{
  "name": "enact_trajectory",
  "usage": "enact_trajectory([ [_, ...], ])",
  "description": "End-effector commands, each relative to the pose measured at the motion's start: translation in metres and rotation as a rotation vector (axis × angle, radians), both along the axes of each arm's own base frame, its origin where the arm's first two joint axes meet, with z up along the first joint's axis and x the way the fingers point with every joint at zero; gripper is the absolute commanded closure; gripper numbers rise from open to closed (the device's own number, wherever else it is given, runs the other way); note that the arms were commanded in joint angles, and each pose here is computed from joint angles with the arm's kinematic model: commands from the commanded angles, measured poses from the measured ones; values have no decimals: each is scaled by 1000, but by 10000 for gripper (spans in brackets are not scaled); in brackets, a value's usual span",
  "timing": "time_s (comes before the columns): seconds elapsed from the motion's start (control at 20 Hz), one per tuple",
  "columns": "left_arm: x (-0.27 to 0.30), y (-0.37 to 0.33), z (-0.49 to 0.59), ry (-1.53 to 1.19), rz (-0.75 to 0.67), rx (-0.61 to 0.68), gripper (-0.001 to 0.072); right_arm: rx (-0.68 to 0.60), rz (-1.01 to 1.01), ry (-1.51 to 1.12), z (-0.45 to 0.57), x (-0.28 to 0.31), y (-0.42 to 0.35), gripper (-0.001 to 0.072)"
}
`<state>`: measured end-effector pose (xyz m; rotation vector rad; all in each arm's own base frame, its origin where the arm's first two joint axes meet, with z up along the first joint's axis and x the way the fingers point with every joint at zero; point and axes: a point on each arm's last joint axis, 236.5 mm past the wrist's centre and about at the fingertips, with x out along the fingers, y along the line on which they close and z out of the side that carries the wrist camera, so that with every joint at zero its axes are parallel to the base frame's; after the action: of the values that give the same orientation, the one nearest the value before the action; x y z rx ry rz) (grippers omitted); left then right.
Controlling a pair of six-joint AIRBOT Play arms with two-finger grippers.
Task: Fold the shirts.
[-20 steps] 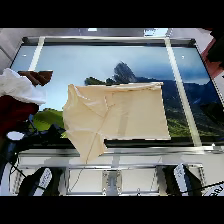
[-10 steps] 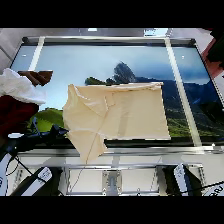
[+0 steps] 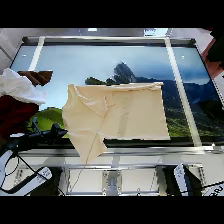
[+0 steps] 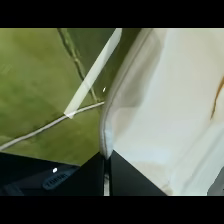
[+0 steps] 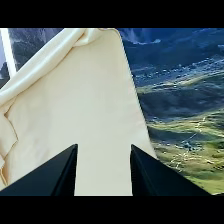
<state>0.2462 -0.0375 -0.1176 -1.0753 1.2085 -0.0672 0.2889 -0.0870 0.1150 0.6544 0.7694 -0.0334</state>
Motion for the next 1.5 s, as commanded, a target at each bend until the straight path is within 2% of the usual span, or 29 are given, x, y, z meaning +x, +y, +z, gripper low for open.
enact_trajectory([
  [0.0,8,-1,6,-33,21,-22,692,2,23,51,-11,-9,4,317],
  [0.1,8,-2,6,-32,18,-26,692,10,11,128,-36,-21,3,317],
  [0.25,7,-5,8,-37,2,-36,692,97,-53,436,-112,-78,11,317],
  [0.35,6,-7,9,-46,-14,-36,692,172,-24,548,-148,-106,34,317],
  [0.65,6,-8,10,-47,-14,-39,692,312,-63,561,-176,-108,60,317],
  [0.9,8,-7,11,-51,-6,-44,692,370,-142,560,-191,-106,66,327],
  [1.45,8,-8,11,-51,-5,-47,692,394,-282,474,-208,-88,55,341],
])
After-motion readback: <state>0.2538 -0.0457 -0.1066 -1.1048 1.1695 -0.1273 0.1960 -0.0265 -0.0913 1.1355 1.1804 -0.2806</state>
